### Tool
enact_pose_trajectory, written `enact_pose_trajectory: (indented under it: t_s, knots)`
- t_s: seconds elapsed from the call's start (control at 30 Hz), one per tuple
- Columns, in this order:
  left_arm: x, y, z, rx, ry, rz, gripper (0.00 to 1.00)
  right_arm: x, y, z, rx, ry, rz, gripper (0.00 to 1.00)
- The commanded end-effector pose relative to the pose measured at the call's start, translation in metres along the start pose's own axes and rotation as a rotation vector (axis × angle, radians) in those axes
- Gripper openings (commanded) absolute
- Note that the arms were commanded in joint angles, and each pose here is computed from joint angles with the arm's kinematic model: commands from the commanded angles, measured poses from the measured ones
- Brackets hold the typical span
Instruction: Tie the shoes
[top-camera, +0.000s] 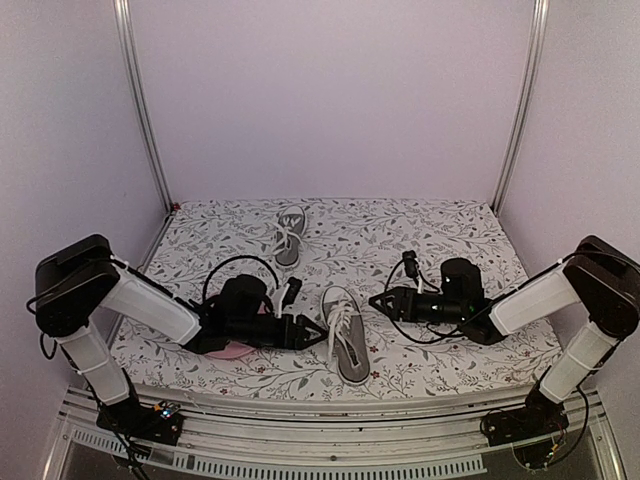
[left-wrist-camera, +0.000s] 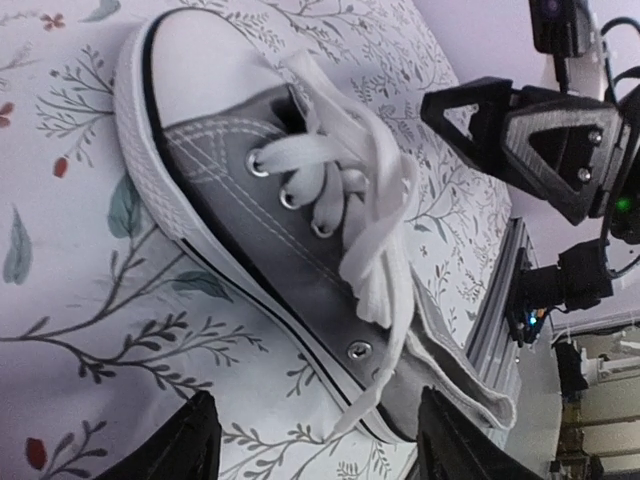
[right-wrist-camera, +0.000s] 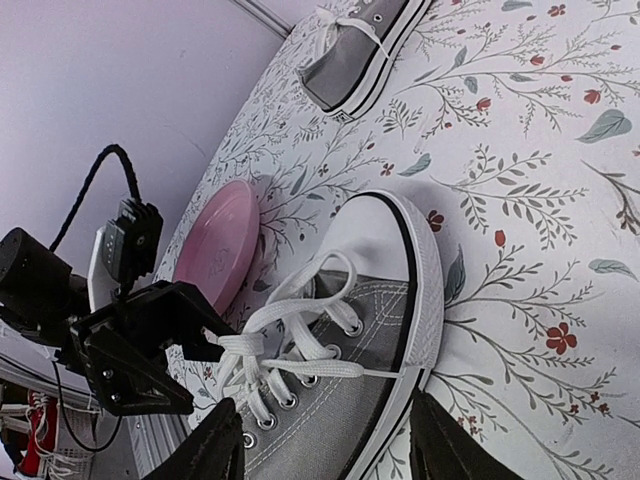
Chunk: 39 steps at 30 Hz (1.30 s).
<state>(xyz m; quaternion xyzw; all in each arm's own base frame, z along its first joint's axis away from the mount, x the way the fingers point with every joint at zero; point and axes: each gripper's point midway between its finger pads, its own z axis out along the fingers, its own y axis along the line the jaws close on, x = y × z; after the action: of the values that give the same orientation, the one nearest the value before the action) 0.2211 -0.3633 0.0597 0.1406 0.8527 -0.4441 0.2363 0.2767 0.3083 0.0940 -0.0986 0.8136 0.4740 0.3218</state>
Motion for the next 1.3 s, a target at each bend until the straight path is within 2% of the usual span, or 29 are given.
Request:
enact_pose_trajectory:
  t_s: [0.0, 0.17, 0.27, 0.5, 0.53, 0.83, 1.13, 1.27]
  knots:
    - [0.013, -0.029, 0.015, 0.113, 0.030, 0.011, 0.65, -0.001, 0.004, -0.006, 0.004, -0.012, -0.016, 0.58]
    - [0.020, -0.025, 0.026, 0.109, 0.049, 0.020, 0.57, -0.002, 0.006, -0.009, -0.002, -0.016, -0.019, 0.58]
    - [0.021, -0.022, 0.032, 0.104, 0.060, 0.024, 0.49, -0.001, 0.007, -0.011, -0.005, -0.017, -0.020, 0.58]
    - [0.015, -0.041, 0.031, 0.156, 0.057, 0.019, 0.03, 0.000, 0.007, -0.013, -0.003, -0.017, -0.022, 0.58]
    - [0.014, -0.044, 0.029, 0.165, 0.060, 0.011, 0.00, 0.000, 0.007, -0.013, -0.003, -0.017, -0.024, 0.58]
    - [0.017, -0.067, 0.023, 0.240, 0.128, -0.141, 0.00, 0.009, 0.001, -0.009, 0.004, 0.020, -0.016, 0.58]
    - [0.004, -0.091, 0.021, 0.310, 0.145, -0.200, 0.00, 0.025, -0.006, -0.003, 0.009, 0.075, -0.002, 0.58]
    - [0.000, -0.095, 0.023, 0.321, 0.142, -0.211, 0.07, 0.029, -0.007, -0.002, 0.012, 0.085, 0.004, 0.58]
